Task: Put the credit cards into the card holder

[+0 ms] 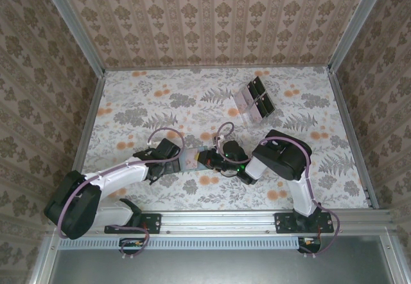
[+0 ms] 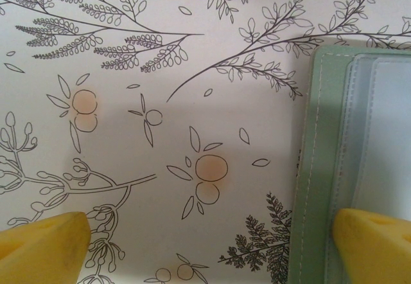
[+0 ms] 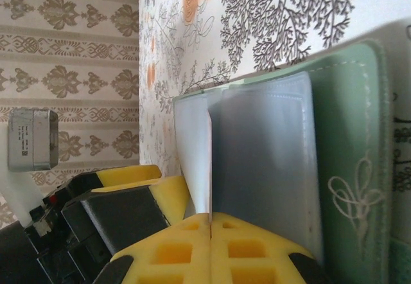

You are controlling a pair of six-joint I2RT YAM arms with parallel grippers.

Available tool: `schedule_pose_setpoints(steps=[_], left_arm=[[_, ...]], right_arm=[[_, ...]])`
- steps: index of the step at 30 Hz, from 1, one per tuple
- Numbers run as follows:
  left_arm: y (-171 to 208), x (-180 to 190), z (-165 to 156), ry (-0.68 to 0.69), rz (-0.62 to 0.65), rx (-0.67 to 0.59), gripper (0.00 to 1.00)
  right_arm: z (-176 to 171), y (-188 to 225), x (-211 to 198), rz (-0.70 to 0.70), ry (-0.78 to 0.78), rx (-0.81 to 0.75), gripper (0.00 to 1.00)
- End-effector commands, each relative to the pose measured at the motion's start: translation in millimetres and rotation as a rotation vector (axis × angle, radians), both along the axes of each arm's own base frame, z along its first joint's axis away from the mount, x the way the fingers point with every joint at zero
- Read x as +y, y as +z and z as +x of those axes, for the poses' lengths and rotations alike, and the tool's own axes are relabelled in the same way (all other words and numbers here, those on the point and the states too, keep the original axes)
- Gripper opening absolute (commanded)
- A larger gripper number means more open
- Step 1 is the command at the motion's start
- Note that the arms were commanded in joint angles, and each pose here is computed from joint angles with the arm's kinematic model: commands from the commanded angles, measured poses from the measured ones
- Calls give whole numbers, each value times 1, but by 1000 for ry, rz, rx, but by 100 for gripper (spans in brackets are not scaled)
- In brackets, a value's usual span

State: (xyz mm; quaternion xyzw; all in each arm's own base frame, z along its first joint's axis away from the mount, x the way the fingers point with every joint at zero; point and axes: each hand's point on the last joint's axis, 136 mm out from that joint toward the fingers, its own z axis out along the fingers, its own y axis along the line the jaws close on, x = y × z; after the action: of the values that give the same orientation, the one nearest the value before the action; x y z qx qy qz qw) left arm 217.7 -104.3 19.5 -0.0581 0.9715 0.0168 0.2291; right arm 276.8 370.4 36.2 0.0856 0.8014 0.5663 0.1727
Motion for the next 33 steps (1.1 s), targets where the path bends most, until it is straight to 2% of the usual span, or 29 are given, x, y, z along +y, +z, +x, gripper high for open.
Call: schedule_pose_setpoints(steps=[1, 29, 30, 33], left_arm=[[-9, 10, -9, 10, 48, 31, 100], [-2, 3, -4, 6, 24, 18, 100], [0, 2, -2, 3, 19, 12, 100], [12, -3, 5, 0, -2, -14, 100]], right_arm=[[-9, -11, 4, 2, 35, 29, 0], [-6, -27, 19, -35, 72, 85, 0], [-6, -26, 19, -40, 74, 85, 2], [-5, -22, 19, -71, 86, 81, 20]])
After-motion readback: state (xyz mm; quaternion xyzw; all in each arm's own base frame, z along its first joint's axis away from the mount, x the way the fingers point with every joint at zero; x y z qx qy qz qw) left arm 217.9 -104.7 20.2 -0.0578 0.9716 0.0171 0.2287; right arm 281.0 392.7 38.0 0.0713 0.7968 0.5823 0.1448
